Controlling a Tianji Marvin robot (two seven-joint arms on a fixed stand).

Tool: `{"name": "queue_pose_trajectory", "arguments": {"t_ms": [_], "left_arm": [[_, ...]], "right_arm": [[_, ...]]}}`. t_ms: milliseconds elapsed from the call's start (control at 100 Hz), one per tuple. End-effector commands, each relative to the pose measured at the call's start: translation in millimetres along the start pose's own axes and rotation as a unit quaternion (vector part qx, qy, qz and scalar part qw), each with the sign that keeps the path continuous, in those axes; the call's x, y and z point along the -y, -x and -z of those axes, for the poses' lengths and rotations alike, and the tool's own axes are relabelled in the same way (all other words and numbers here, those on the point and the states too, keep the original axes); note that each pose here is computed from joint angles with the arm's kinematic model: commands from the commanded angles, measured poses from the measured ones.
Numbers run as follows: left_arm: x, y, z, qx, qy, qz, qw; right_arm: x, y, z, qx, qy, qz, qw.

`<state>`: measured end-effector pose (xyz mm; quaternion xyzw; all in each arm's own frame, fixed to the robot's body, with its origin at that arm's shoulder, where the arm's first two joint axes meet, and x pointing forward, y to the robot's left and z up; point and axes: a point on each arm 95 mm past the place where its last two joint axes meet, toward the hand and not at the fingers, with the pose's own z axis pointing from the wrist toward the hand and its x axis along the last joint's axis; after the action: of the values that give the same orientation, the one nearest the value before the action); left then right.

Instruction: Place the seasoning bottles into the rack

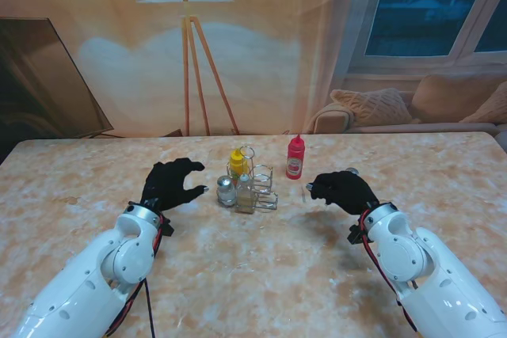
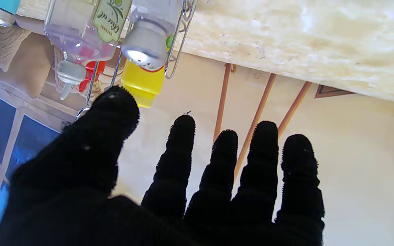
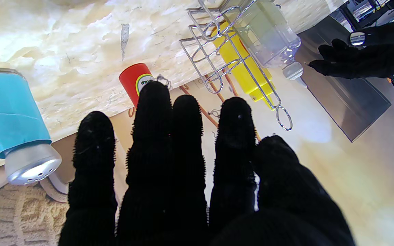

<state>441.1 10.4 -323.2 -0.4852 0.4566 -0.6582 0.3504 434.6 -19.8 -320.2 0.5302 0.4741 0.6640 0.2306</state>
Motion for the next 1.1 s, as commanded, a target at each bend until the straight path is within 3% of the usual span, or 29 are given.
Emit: {"name": "queue_pose_trajectory", "arguments": {"t_ms": [0,120,420,1090], "left_arm": [[-8.9,0.8,2.0,0.008,0.015,0.009,0.9998],[-9.2,0.1,1.4,0.015,0.014,0.037,0.9991],[-10.0,3.8,-0.2,0.019,0.020,0.019,0.9994],[-7.6,9.5,-0.1,0.029,0.007,0.018,0.9994]], "right_arm": [[6.4,-0.9,1.1,0.001,-0.011,-0.001,0.9999],[6.8,-0.9,1.1,0.001,-0.012,-0.001,0.9999],[2.2,-3.2,-3.8,-0.001,-0.012,-0.005,0.9999],[-72.2,-18.2,-57.6,-0.039,0.017,0.026,0.9988]]}}
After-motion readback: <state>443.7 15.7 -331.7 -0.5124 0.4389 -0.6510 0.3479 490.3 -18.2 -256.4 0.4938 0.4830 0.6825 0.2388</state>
